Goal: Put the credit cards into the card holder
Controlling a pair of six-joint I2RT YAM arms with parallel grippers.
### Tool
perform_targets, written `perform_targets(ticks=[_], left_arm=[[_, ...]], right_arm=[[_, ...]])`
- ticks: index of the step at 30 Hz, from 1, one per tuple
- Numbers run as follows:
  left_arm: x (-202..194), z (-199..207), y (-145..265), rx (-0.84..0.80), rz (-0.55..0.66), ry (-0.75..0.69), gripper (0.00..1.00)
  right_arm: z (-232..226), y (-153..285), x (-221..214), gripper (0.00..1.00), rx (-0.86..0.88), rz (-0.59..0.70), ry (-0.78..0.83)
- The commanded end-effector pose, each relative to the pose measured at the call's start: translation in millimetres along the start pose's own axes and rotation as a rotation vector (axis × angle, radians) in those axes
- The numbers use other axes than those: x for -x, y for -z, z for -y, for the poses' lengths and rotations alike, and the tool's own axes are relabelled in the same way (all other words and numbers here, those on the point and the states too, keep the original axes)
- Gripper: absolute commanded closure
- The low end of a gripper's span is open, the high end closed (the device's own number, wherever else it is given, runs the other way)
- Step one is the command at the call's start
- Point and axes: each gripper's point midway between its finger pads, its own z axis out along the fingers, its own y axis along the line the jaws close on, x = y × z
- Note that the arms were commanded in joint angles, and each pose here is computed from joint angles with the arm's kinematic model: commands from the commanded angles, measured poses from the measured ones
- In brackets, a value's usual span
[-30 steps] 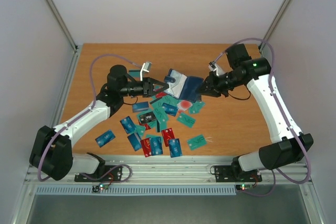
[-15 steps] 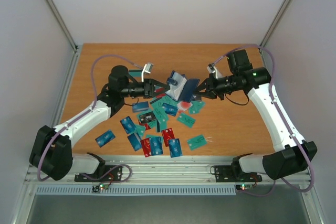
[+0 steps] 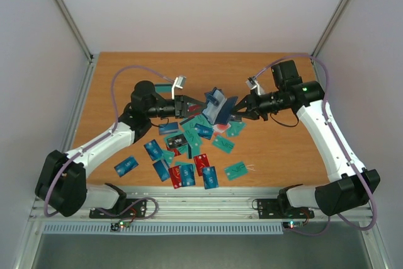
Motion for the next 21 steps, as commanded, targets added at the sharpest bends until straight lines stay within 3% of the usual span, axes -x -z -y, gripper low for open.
perform_targets(ticks=[1,8,14,21], left_arm=[[-5.5,-5.3,-8.3,0.046,-0.023,-0.049,0.90],[-18.5,-42.3,-12.9,0.203,-0.037,-0.054,1.00],[-34.3,-89.7,-28.4,0.250,-0.053,-0.015,1.00],[-70.4,-140.9,-56.6,0.276,-0.086,0.074,1.00]], right_arm=[[-13.8,4.2,-6.8,0.99,0.042,-0.004,0.056],[-4.8,8.1,-12.3,0.99,-0.018,0.010,0.072],[67.6,-1.9,-15.8,0.99,-0.293,-0.016,-0.042],[137.1,-23.5,-32.1,0.99,-0.434,-0.075,-0.131]])
